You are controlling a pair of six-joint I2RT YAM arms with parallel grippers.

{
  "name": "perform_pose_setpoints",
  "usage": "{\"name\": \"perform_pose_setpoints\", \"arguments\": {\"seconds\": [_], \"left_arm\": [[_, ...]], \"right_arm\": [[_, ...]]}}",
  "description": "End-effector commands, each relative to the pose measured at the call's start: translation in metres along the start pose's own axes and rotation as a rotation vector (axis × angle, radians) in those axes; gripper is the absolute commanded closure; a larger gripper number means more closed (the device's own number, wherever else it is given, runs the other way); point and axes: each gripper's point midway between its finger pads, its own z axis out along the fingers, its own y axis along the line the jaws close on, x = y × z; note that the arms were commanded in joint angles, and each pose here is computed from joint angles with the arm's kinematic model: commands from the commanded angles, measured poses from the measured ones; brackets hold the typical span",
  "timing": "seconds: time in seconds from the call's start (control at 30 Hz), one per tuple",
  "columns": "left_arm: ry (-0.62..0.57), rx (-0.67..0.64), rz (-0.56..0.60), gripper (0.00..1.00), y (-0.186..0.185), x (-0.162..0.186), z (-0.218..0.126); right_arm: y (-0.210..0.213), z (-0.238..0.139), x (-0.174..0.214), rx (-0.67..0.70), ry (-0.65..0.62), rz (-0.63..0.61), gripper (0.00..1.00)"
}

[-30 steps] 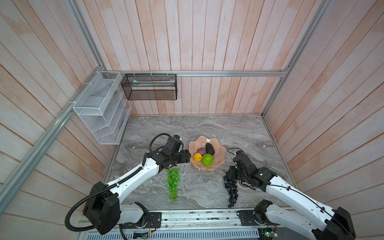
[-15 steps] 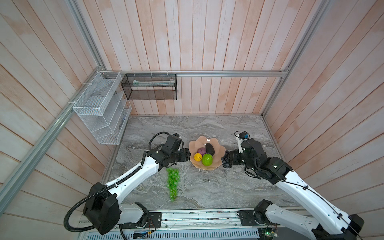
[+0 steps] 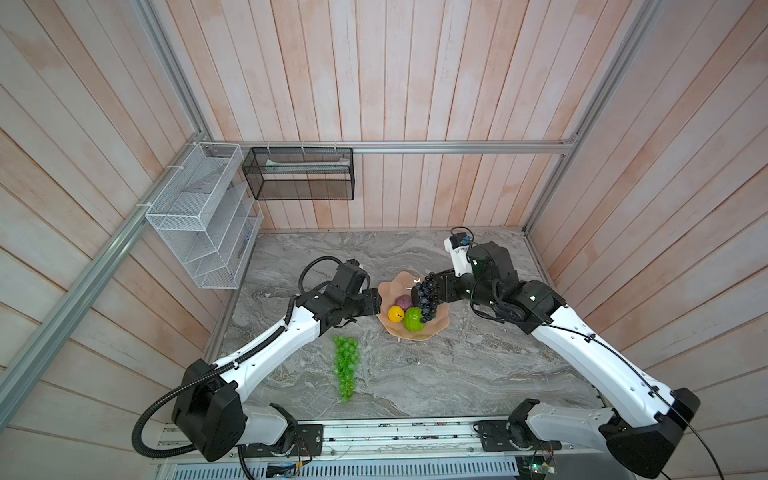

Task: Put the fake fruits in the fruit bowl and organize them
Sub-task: 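Lift the dark grapes with the right gripper and carry them over the bowl, then lower the dark grapes into the bowl beside the green fruit and release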

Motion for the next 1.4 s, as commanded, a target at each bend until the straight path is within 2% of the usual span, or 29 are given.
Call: {"name": "perform_pose_setpoints", "arguments": {"seconds": [0.0, 0.23, 0.53, 0.83, 1.07, 1.37], "left_arm": [[-0.027, -0.026, -0.025, 0.29, 0.005, -0.006, -0.007], [-0.053, -0.033, -0.033, 0.29, 0.009, -0.007, -0.015], [-0.058, -0.032, -0.038, 0.29, 0.012, -0.004, -0.018], [-0.071, -0.023, -0.044, 0.29, 0.013, -0.003, -0.022], [-0.075, -0.018, -0.045, 0.29, 0.012, -0.005, -0.023], [-0.058, -0.011, -0.042, 0.29, 0.009, -0.005, -0.018]], "right_arm": [[0.032, 0.002, -0.012, -0.158, -0.024, -0.008, 1.0], [0.054, 0.016, -0.005, -0.267, 0.005, 0.041, 1.0], [0.072, 0.035, 0.019, -0.322, 0.063, 0.076, 1.0], [0.056, 0.049, 0.042, -0.271, 0.097, 0.067, 1.0], [0.043, 0.043, 0.046, -0.242, 0.091, 0.086, 1.0], [0.007, 0.037, 0.047, -0.18, 0.05, 0.102, 1.0]]}}
